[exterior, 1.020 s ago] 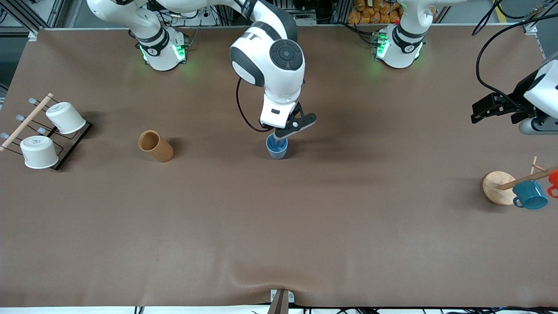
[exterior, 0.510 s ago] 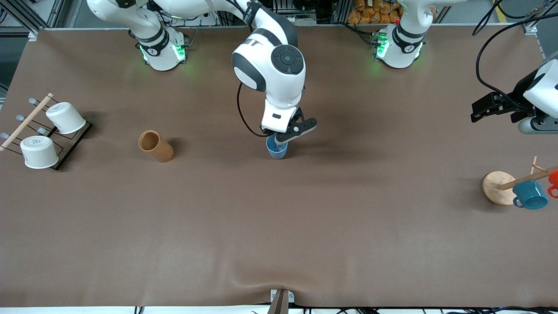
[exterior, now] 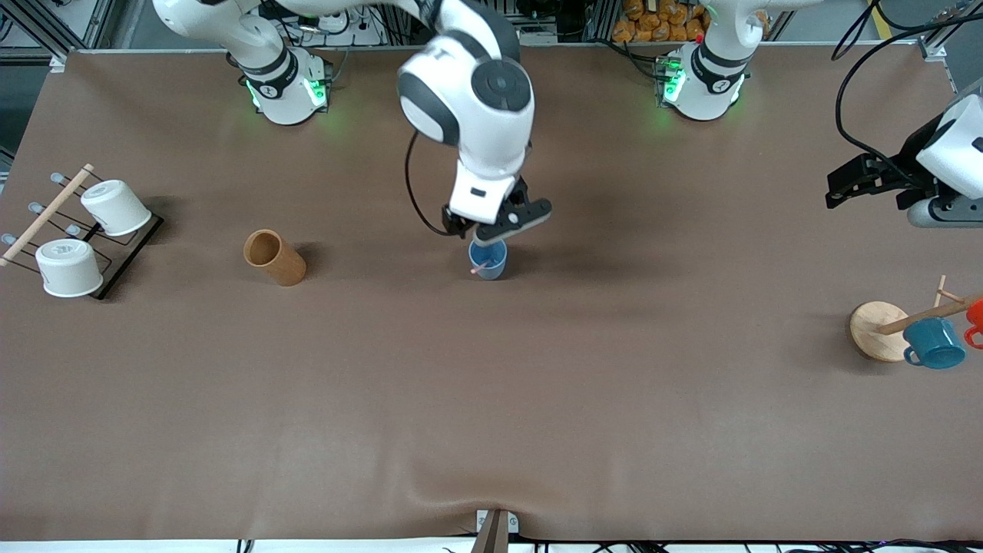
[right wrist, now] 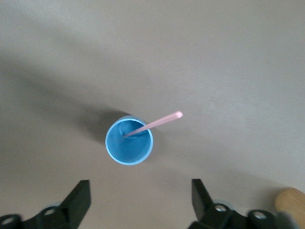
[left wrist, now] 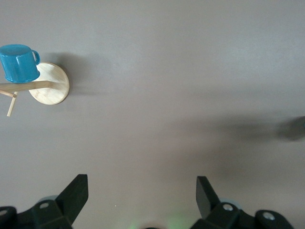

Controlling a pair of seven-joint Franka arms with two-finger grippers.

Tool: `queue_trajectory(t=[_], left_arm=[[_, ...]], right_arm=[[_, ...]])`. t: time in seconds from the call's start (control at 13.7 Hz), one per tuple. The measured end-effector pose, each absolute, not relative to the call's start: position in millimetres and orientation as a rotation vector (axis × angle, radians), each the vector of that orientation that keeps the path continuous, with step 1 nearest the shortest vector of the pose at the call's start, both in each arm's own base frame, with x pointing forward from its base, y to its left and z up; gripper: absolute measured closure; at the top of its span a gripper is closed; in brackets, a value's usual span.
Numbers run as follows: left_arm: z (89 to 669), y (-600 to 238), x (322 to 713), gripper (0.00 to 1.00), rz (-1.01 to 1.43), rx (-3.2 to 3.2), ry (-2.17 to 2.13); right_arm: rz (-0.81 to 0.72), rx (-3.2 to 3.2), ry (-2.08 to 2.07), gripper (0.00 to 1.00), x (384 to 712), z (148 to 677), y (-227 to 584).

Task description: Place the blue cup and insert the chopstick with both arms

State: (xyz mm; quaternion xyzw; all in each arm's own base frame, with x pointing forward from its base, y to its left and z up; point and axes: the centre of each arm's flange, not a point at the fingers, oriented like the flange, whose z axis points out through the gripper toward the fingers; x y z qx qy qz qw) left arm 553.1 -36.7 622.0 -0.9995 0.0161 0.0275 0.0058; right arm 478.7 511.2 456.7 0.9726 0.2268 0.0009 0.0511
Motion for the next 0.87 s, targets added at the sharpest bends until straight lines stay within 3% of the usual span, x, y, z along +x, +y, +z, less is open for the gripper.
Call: queue_trajectory(t=[0.36,0.73,0.87], left_arm=[[623,-37,552,0.0,0.09,-3.128,0.05],[621,-38,552,0.0,0.097,-3.128,0.054],[620,-39,552,0.0,0.1,-3.127,0.056]], right_arm=[[0.019,2.951,0.474,0.0,502,544,425],[-0.029,2.991,0.235,0.0,585,568,265],[-0.092,3.037,0.175,0.0,601,582,176]])
